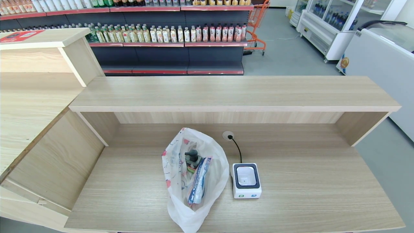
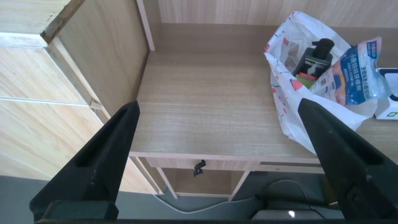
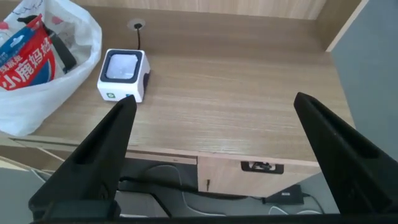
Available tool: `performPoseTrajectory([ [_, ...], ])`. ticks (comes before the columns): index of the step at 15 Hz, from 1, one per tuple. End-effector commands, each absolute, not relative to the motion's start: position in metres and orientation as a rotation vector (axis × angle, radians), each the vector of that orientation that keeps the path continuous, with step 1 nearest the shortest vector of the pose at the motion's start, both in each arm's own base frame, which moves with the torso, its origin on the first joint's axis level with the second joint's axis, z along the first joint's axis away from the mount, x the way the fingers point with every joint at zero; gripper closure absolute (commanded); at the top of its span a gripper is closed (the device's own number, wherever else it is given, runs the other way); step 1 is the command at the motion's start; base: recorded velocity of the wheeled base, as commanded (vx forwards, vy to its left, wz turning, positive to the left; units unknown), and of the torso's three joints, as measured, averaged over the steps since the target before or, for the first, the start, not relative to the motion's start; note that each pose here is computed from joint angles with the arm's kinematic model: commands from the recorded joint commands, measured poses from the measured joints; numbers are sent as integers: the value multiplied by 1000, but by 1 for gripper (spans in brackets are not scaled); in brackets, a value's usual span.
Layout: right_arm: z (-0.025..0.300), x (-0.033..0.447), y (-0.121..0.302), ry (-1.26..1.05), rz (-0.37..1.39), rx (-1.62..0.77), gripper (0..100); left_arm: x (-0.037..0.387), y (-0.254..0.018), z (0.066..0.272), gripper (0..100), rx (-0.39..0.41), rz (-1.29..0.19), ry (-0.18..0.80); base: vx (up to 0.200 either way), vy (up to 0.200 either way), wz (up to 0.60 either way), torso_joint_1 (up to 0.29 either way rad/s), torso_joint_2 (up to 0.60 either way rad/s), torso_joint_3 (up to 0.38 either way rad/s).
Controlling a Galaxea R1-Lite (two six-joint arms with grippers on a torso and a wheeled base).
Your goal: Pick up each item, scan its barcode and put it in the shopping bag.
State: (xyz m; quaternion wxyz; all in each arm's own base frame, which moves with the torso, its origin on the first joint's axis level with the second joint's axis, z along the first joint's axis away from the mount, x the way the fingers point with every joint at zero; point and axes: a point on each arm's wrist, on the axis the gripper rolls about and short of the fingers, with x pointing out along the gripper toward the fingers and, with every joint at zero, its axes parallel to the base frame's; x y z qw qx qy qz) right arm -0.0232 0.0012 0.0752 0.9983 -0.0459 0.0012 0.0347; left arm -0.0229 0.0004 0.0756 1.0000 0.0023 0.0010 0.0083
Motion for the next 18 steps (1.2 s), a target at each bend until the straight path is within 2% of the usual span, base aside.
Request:
performPoseTrajectory([
  [1,75,-23,1,9,70,-93,0,-23,0,76,0,5,17,2,0,0,0,0,0,0],
  [5,75,-23,1,9,70,-89,0,-23,0,76,0,5,17,2,0,0,0,0,0,0],
  [14,75,-23,1,9,70,-93,0,-23,0,76,0,14,17,2,0,-200,0,3,1,3],
  [18,75,-23,1,9,70,-89,0,-23,0,76,0,11,18,2,0,0,0,0,0,0],
])
